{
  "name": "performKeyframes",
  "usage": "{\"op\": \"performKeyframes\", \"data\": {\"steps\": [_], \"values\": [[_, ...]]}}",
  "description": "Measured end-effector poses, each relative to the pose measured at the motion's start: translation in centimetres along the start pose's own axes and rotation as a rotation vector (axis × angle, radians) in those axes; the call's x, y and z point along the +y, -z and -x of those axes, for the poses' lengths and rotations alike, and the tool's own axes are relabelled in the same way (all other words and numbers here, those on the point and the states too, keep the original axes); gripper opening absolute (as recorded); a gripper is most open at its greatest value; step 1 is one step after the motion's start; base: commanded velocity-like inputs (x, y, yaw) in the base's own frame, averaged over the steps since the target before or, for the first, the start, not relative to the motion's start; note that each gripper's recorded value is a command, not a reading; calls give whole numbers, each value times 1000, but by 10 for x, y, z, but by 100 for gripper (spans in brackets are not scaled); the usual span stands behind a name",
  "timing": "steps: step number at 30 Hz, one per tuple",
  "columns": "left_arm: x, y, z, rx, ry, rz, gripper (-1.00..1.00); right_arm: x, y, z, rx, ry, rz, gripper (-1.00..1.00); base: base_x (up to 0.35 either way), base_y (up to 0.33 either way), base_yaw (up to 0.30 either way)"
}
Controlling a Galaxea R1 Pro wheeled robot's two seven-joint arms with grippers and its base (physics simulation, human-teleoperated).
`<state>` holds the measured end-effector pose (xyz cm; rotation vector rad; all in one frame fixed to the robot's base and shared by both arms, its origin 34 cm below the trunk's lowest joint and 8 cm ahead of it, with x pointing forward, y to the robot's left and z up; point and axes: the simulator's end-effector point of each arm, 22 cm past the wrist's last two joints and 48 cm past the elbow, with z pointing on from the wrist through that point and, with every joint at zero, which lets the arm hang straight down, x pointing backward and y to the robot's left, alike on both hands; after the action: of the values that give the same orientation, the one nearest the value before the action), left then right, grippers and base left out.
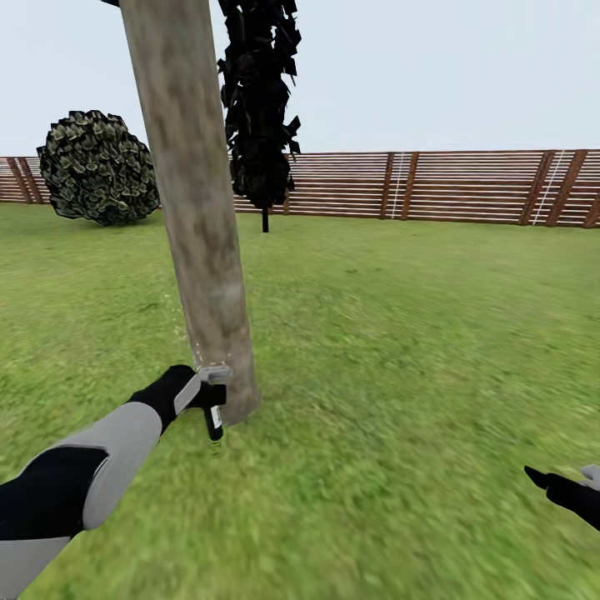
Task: In the garden, pick up the pesticide atomizer on the floor and spray pesticide onto both trees until each tree trunk is fully covered.
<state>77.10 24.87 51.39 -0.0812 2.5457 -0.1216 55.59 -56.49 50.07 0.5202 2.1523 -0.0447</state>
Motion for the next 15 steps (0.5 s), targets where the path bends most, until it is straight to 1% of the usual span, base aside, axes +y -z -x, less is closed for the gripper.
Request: {"op": "performKeyframes", "data": {"steps": [2, 4, 6, 7, 9, 11, 15], "values": [[-5, 15, 16, 11, -10, -10, -100, 0, 0, 0, 0, 0, 0, 100, 0, -1, 0], [-9, 42, 47, -1, -26, -17, -100, 0, 0, 0, -1, 0, 0, 100, 0, 0, 0], [-9, 55, 56, 3, -34, -17, -100, 0, 0, 1, -1, 1, -1, 100, 0, 0, 0], [-4, 62, 62, 2, -38, -6, -100, 0, 0, 1, -1, 1, -1, 100, 0, 0, 0], [10, 74, 77, -20, -35, 12, -100, 0, 0, 1, -2, 1, -1, 100, 0, 0, 0], [18, 89, 101, -59, -32, 23, -100, 0, 0, 1, -2, 1, -1, 100, 0, 0, 0], [20, 112, 136, -113, -29, 26, -100, 0, 0, 1, -1, 1, 0, 100, 0, 0, 0]]}}
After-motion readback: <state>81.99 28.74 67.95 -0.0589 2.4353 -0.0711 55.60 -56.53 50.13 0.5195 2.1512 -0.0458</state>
